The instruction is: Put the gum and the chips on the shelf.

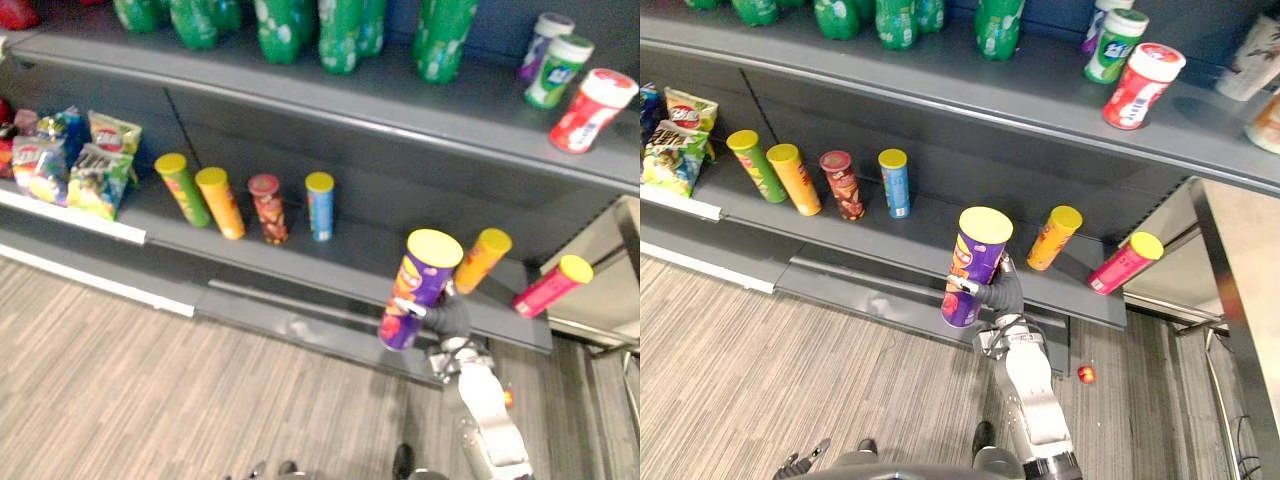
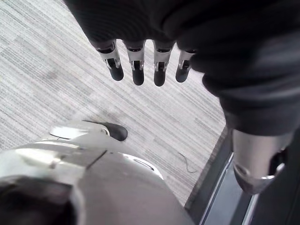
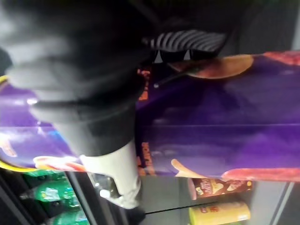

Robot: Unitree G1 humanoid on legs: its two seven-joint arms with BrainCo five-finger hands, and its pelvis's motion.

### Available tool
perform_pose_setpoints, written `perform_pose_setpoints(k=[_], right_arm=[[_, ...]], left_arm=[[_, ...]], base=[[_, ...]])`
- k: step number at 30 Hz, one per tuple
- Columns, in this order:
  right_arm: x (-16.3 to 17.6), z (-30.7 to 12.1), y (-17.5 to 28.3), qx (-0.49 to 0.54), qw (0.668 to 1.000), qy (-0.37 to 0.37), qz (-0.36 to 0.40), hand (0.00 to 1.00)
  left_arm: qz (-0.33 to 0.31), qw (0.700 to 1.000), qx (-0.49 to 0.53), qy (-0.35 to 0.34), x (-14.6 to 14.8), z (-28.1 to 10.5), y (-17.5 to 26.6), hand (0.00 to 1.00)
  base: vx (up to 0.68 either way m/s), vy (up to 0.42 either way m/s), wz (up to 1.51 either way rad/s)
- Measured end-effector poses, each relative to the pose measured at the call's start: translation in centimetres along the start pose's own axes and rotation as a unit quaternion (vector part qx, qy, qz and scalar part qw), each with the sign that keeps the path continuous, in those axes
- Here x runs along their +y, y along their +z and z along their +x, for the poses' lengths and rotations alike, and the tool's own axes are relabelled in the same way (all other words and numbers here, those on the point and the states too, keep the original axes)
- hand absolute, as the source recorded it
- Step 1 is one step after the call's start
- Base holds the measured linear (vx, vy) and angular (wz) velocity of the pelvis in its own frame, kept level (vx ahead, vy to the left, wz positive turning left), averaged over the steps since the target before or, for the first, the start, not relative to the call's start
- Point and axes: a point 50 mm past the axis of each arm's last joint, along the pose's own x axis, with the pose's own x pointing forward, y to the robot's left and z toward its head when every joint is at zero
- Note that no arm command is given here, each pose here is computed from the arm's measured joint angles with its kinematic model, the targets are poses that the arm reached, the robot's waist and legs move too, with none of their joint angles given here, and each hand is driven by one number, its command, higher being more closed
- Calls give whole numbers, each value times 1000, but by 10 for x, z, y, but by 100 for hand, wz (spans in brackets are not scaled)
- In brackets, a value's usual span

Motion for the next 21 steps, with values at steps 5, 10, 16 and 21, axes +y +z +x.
perform_pose_setpoints(k=[5, 10, 16, 21], right_arm=[[0, 33, 15, -34, 998, -35, -48, 100], [-19, 68, 38, -66, 986, -127, -82, 100], [-56, 104, 80, -114, 957, -247, -102, 100], [-75, 111, 96, -132, 934, -314, -103, 100]], left_arm=[[13, 997, -67, -20, -14, -1, 30, 0], [8, 976, -192, -103, -62, -15, 91, 0], [-15, 954, -259, -153, -92, -32, 126, 0], [-28, 954, -262, -145, -92, -33, 128, 0]], base=[[-89, 18, 22], [-54, 28, 14], [-81, 26, 17], [-82, -2, 25]])
